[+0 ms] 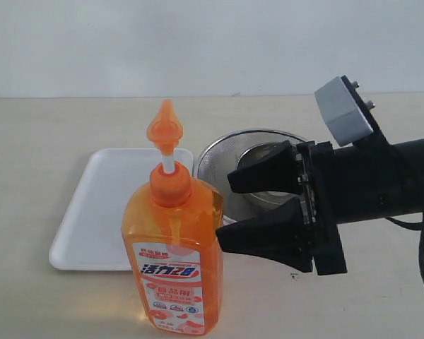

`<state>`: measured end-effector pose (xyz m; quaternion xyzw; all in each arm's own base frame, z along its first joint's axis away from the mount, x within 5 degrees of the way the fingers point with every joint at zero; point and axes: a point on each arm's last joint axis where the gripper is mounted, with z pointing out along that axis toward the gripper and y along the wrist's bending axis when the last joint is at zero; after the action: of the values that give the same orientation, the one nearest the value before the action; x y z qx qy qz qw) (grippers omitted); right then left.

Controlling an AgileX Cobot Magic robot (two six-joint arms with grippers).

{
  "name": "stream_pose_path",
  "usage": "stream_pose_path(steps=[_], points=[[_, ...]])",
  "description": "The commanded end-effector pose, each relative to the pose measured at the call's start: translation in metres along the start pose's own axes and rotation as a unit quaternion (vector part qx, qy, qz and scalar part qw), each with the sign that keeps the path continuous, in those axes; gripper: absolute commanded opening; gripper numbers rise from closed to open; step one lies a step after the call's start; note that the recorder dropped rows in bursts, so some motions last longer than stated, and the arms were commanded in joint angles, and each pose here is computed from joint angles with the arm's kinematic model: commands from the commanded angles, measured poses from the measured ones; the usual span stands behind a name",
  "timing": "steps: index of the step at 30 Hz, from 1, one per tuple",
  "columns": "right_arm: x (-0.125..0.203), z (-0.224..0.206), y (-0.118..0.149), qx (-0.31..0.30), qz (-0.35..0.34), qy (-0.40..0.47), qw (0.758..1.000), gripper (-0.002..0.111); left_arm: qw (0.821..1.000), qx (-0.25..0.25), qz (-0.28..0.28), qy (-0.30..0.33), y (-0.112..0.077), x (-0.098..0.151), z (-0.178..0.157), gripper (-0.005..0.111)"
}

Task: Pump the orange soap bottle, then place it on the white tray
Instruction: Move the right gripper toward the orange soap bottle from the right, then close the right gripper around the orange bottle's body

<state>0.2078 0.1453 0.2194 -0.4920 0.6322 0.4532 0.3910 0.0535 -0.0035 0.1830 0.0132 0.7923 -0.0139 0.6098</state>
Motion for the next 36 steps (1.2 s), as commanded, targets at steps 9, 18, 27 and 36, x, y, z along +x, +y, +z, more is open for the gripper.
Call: stream_pose_path(steps=[9, 18, 27, 36], points=[[0.001, 0.047, 0.02, 0.036, -0.025, 0.064, 0.997, 0.086, 1.0, -0.001, -0.006, -0.004, 0.0, 0.0, 0.0, 0.005], [0.0, 0.047, 0.016, 0.064, -0.012, 0.062, 0.996, 0.086, 1.0, -0.001, -0.006, -0.004, 0.0, 0.0, 0.0, 0.005], [0.0, 0.049, 0.019, 0.055, -0.013, 0.061, 0.997, 0.086, 1.0, -0.001, -0.006, -0.004, 0.0, 0.0, 0.0, 0.005], [0.009, 0.058, 0.014, 0.034, 0.007, 0.067, 0.997, 0.086, 1.0, -0.001, -0.006, -0.004, 0.0, 0.0, 0.0, 0.005]])
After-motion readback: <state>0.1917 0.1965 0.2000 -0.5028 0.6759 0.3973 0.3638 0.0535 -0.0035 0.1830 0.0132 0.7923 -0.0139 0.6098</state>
